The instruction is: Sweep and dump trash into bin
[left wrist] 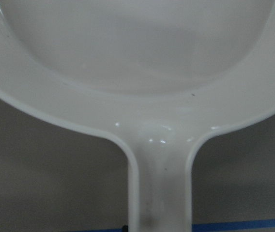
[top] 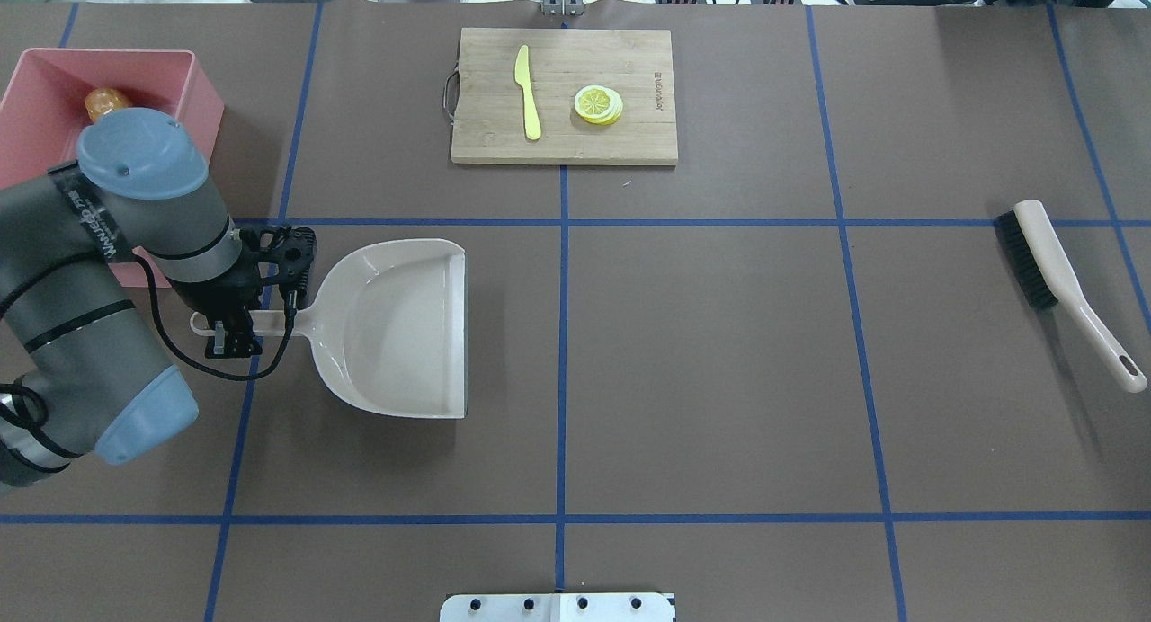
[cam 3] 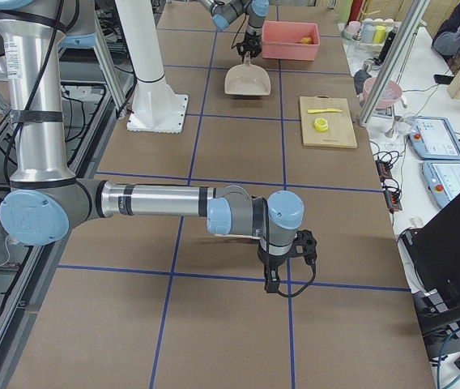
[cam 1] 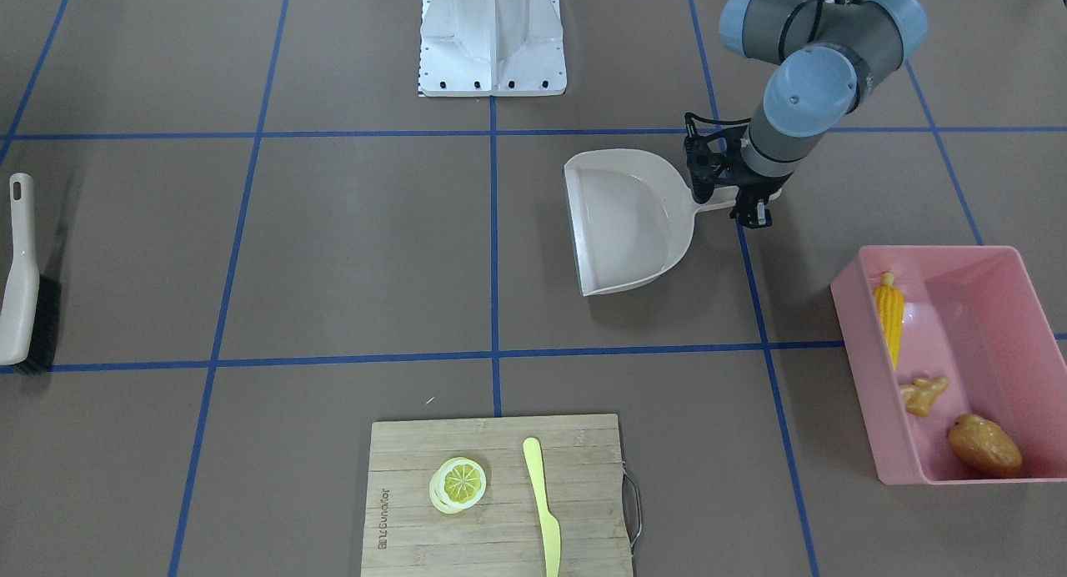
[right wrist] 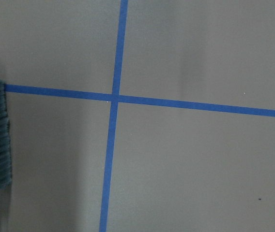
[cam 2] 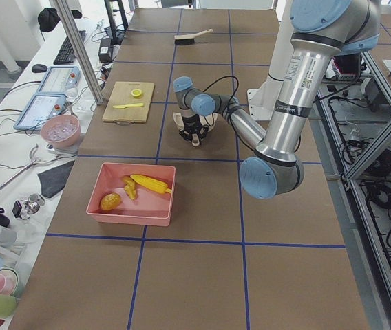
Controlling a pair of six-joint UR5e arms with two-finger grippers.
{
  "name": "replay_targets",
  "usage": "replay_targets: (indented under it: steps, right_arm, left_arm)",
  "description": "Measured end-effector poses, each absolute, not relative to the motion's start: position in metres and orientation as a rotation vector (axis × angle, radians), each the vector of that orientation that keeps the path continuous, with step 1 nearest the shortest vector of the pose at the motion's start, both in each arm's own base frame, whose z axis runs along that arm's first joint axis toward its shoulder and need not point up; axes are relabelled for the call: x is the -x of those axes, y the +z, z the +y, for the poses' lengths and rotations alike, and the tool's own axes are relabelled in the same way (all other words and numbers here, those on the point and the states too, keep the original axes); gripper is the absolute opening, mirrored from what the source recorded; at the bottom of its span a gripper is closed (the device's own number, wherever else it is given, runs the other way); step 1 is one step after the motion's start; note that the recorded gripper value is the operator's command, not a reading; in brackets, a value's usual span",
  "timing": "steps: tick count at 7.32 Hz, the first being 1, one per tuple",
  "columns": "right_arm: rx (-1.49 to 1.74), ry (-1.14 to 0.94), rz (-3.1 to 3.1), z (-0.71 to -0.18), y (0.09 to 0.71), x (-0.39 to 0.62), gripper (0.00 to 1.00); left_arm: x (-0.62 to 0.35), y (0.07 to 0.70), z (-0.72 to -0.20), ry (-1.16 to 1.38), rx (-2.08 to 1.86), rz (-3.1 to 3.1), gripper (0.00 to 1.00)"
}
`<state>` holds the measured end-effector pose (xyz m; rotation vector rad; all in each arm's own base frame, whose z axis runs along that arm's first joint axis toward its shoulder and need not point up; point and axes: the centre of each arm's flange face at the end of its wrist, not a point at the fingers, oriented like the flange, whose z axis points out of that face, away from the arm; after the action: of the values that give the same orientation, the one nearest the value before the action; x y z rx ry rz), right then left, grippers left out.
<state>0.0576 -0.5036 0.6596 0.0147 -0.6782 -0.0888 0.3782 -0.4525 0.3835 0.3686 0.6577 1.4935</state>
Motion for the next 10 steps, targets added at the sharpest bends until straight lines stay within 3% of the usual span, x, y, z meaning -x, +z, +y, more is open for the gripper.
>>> replay_targets:
  steps: [2,3,4,5,10]
  right_arm:
    - [-0.013,-0.088,-0.679,-0.504,0.660,-0.058,1.00]
    - [-0.013,-0.088,-0.679,-0.504,0.660,-0.058,1.00]
    - [-0.014,-0.089,-0.679,-0.504,0.660,-0.058,1.00]
    - [-0.014,-0.089,-0.679,-0.504,0.660,-0.058,1.00]
    - [-0.014,-0.090,-0.680,-0.503,0.660,-0.058,1.00]
  left_arm:
    - [-0.378,0.393,-0.461,1.481,-0.359,0.657,0.01]
    - [-0.379,0.396,-0.463,1.480,-0.362,0.657,0.21]
    - [-0.378,0.397,-0.466,1.475,-0.369,0.656,0.65]
    - [-0.376,0.395,-0.471,1.469,-0.377,0.655,0.97]
    - [-0.356,0.385,-0.484,1.452,-0.413,0.647,0.98]
